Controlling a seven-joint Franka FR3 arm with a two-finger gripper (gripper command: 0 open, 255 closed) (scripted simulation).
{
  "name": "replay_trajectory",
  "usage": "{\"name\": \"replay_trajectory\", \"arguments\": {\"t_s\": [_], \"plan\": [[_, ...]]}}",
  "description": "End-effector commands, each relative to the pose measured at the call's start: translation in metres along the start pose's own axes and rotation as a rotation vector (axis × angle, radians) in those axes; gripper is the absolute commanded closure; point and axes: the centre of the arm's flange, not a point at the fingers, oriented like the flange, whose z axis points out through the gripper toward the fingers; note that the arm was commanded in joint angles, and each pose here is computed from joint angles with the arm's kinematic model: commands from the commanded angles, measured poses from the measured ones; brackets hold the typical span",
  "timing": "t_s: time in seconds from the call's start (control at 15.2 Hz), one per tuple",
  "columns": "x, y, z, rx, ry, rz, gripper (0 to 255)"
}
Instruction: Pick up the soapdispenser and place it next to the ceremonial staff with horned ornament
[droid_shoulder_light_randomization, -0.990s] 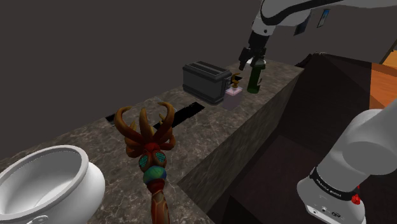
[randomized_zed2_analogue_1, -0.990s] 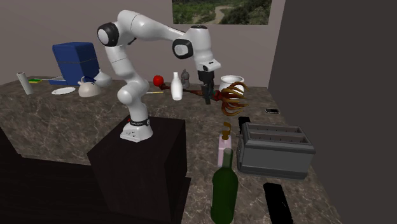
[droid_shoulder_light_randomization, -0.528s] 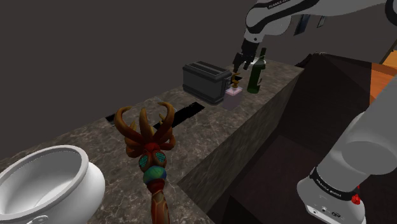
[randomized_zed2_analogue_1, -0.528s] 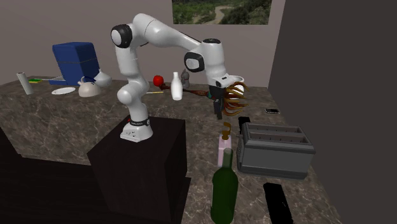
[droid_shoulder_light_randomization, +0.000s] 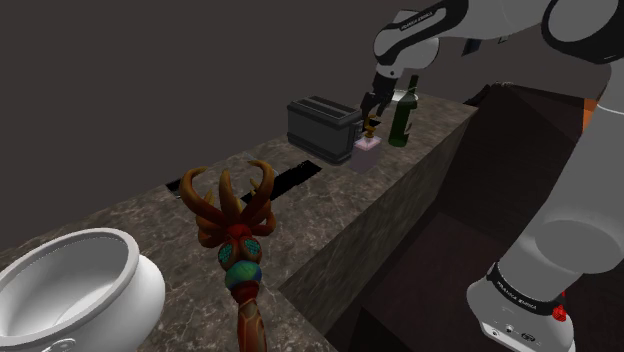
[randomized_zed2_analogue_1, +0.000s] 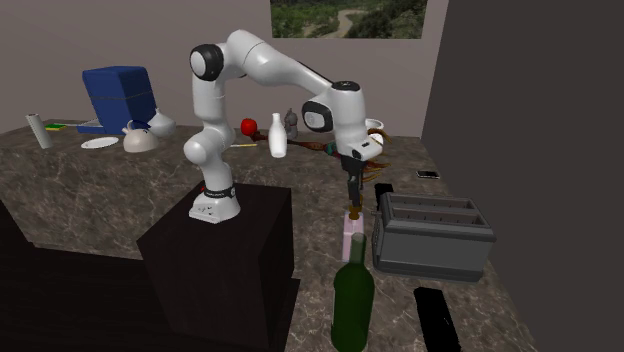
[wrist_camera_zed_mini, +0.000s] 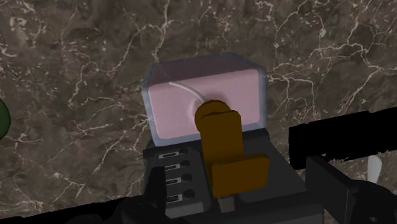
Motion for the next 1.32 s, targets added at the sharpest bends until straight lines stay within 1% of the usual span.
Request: {"name": "replay_trajectory", "arguments": {"t_s": [0.0, 0.13, 0.66, 0.73, 1.25], "plan": [[0.0008, -0.0006, 0.0102, 0.0, 0.001, 0.0, 0], [0.0008, -0.0006, 0.0185, 0.0, 0.001, 0.0, 0], [0.0008, -0.0006, 0.0184, 0.0, 0.0, 0.0, 0], [0.0008, -0.0006, 0.0184, 0.0, 0.0, 0.0, 255], [0.0009, -0.0006, 0.0179, 0.0, 0.0, 0.0, 255]]}}
